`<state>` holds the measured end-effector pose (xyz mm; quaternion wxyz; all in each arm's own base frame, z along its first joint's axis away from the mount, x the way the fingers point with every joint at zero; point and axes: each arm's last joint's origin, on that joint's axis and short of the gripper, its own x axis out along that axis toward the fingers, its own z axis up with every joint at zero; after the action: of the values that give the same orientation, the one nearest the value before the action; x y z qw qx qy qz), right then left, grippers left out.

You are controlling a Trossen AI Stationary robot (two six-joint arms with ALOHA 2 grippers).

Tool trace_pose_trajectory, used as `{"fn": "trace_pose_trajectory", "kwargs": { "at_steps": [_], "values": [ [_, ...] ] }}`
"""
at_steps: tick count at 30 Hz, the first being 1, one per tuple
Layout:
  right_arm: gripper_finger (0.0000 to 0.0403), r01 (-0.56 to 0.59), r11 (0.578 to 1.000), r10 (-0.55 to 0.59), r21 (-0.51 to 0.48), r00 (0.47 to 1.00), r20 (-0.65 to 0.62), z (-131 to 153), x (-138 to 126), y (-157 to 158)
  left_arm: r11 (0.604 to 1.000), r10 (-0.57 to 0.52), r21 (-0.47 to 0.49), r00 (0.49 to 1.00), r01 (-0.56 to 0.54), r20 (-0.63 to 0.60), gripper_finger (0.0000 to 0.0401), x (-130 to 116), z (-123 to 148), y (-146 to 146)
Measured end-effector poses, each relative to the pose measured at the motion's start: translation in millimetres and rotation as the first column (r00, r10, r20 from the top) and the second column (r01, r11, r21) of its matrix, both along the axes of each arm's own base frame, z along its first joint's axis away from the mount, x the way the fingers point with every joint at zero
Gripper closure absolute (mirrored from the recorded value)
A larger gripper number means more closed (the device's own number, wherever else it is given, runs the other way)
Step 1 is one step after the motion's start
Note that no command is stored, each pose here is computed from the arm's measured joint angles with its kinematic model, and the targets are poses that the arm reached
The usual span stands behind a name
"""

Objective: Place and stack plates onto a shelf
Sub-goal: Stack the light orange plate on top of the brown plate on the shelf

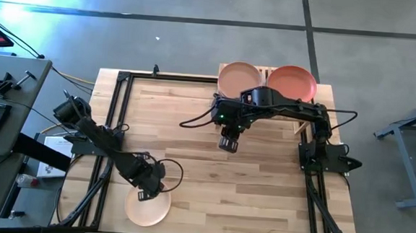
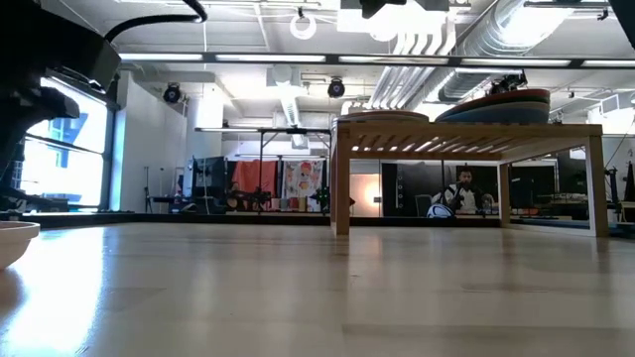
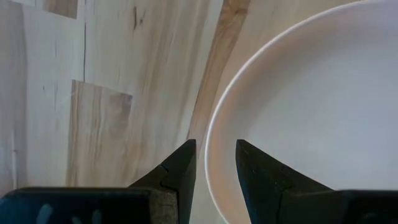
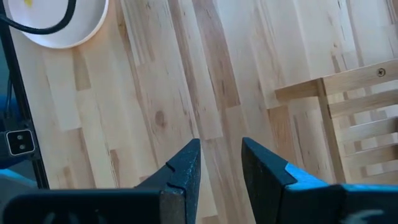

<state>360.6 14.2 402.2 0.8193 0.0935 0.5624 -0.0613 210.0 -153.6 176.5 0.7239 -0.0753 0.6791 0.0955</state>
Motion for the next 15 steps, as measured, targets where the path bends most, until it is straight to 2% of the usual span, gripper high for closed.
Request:
{"fn": "trace_pose_trajectory", "kwargs": {
  "at_steps": [15],
  "values": [
    [0.0308,0.0,1.0,0.0,0.0,1.0,0.0,0.0,0.0,0.1,0.998,0.015,0.068,0.996,-0.009,-0.089,0.03,5.6,-26.2,-2.4]
  ]
}}
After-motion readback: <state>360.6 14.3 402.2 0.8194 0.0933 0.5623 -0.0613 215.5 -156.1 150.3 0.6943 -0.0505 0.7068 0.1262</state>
